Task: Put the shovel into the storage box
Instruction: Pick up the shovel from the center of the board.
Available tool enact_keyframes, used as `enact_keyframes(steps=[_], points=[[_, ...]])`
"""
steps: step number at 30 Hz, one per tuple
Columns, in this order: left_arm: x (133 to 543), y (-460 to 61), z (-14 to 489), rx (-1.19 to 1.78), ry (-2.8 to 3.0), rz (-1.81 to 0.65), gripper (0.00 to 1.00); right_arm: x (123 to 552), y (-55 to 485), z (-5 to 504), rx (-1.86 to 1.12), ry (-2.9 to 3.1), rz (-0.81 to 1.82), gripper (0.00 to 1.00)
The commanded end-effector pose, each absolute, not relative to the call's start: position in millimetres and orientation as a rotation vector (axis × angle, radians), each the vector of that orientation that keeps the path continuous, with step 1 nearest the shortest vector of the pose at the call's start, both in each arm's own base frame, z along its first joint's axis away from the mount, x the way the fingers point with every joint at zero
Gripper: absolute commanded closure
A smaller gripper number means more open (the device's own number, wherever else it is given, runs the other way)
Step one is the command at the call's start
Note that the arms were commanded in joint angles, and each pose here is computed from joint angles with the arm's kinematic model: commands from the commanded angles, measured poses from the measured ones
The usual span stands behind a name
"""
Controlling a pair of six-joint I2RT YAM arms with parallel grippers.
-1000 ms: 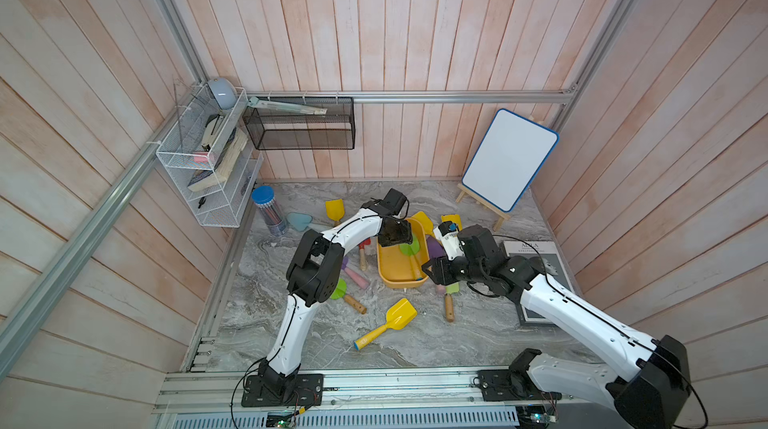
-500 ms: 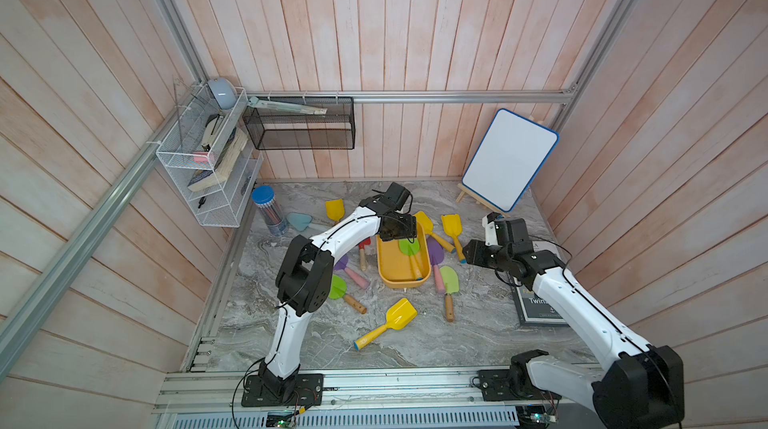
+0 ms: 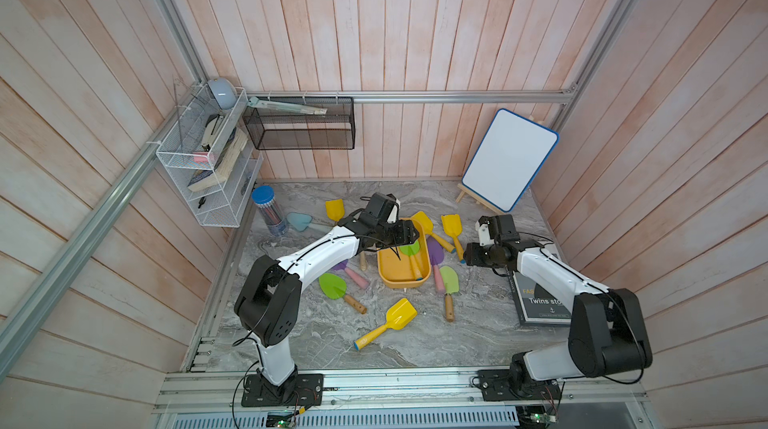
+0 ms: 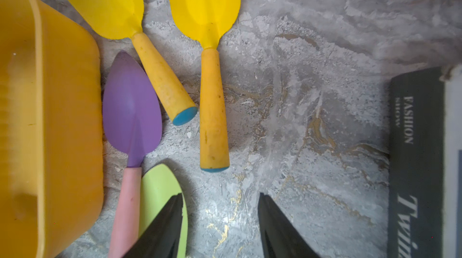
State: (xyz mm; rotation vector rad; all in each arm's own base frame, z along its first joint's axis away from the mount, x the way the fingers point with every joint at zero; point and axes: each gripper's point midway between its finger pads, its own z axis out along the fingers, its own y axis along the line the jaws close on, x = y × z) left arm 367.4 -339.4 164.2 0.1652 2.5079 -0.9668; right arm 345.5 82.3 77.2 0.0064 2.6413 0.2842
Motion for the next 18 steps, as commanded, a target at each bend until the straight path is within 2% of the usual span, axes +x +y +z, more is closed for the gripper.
enact_keyframes(steps=[1,9,18], points=[[366,-348,190,0.183,2.415,-1.056,0.28,361,86,82,-0.062,2.620,0.290,0.46],[363,-346,194,0.178,2.403,-1.063,0.28,382,90,65,-0.099,2.660,0.264,0.46],[359,-345,190,0.171,2.406,-1.072,0.28,386,94,30,-0.141,2.756,0.166,0.49]])
